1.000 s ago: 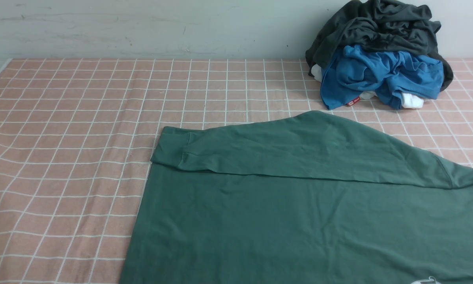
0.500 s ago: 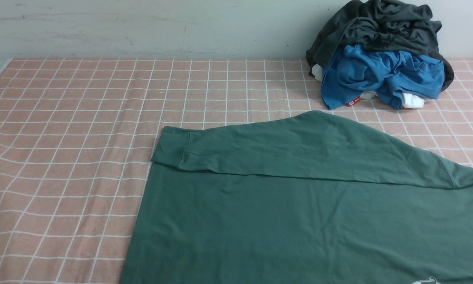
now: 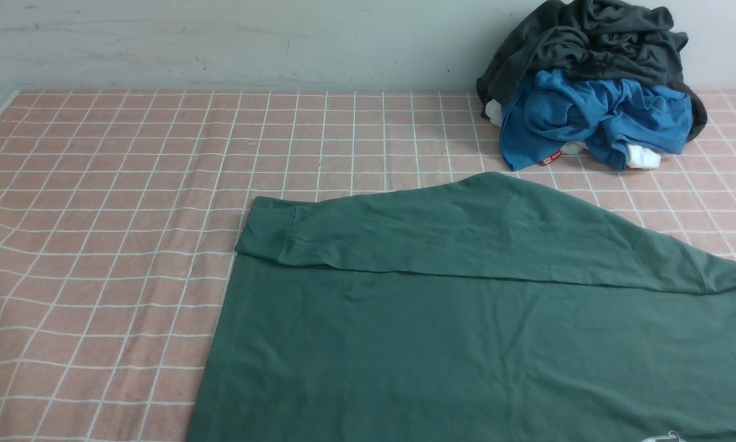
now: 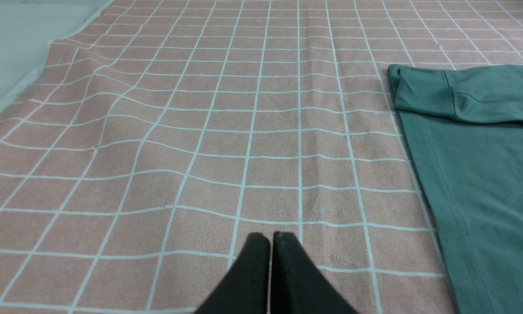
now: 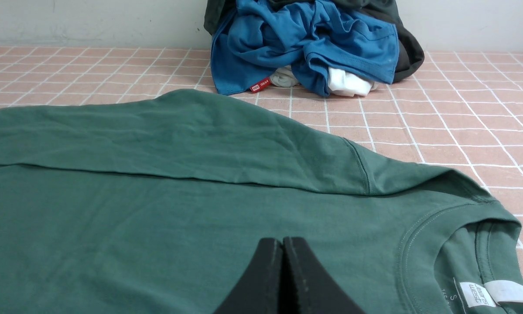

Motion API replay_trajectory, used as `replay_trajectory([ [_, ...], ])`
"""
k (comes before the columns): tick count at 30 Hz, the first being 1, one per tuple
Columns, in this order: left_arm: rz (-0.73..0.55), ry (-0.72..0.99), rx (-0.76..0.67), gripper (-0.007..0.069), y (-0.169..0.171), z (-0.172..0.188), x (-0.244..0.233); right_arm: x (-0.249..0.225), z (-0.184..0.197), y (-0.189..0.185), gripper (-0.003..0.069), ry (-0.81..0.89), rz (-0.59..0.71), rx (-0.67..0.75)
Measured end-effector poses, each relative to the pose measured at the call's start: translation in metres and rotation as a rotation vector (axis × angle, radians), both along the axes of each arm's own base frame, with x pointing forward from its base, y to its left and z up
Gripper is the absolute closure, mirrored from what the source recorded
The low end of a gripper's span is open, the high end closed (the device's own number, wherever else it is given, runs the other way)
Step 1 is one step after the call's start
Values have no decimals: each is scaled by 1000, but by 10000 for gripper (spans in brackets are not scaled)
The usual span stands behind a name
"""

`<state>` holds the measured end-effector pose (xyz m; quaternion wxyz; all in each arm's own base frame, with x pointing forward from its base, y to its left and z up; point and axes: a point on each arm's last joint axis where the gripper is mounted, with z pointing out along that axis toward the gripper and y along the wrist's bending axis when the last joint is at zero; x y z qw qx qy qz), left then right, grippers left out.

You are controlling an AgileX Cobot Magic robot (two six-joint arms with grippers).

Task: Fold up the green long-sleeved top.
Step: Use the left arm to clamp the cuff closest to it

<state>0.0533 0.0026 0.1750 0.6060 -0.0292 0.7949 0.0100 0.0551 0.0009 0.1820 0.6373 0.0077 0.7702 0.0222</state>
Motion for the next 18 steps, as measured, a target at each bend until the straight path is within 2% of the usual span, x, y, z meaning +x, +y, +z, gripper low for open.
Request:
replay_trajectory([
  [18, 0, 0, 0, 628, 0, 0, 0, 0, 0, 1, 673, 2, 0, 47],
])
